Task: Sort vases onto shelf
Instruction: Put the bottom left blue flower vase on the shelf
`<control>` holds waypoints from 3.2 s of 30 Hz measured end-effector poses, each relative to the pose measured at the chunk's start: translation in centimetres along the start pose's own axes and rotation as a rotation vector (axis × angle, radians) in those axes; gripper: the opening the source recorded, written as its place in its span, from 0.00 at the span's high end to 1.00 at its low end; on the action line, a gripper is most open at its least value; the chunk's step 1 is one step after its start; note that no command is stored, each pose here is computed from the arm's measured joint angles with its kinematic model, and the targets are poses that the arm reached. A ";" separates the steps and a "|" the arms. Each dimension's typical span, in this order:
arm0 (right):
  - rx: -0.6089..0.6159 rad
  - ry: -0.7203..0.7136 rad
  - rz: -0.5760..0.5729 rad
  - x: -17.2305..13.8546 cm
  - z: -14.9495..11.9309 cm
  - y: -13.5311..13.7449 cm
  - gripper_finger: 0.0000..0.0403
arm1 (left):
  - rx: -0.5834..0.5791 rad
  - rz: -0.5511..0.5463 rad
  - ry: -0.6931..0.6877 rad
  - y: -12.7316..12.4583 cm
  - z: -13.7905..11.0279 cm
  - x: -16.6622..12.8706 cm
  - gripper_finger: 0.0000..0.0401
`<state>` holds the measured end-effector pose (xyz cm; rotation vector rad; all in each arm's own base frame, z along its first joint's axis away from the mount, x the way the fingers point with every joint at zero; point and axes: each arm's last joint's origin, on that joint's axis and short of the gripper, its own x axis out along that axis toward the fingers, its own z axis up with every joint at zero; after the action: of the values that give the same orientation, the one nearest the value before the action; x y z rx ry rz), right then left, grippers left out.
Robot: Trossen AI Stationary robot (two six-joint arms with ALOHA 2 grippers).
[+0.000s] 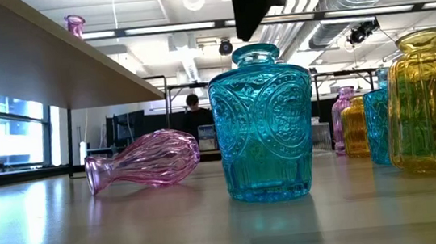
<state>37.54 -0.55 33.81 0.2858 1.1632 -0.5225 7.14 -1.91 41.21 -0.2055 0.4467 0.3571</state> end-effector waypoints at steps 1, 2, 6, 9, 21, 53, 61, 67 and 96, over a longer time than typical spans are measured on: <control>-0.005 0.003 0.020 0.2 -0.2 0.0 0.78 | -0.027 0.003 0.003 0.5 -0.2 -0.3 0.58; -0.017 0.001 0.042 0.4 -0.3 0.1 0.74 | -0.052 0.007 0.008 0.8 -0.4 -0.5 0.58; -0.126 0.066 0.111 1.4 -1.3 0.7 0.55 | -0.143 0.006 -0.006 1.8 -0.9 -1.0 0.58; -0.227 0.133 0.106 2.6 -2.3 0.8 0.42 | -0.172 0.018 -0.027 2.0 -0.9 -1.1 0.58; -0.548 0.115 0.359 8.3 -3.1 0.4 0.30 | -0.281 0.152 -0.151 2.4 -0.6 -1.1 0.58; -0.040 0.236 0.524 5.9 -5.9 7.0 0.30 | -0.140 0.276 0.014 2.1 -1.8 0.0 0.58; -0.018 0.196 0.494 4.4 -6.9 9.2 0.30 | -0.089 0.275 0.026 2.1 -1.9 0.0 0.58; -0.065 0.213 0.476 5.5 -7.8 10.5 0.30 | -0.086 0.268 0.034 2.1 -1.9 0.0 0.58; -0.141 0.299 0.478 9.9 -9.2 13.2 0.30 | -0.104 0.251 0.047 2.1 -1.9 0.0 0.58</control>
<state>40.12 12.61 20.49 0.5156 1.3581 0.0253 5.60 -0.49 39.26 -0.2598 0.5025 0.6231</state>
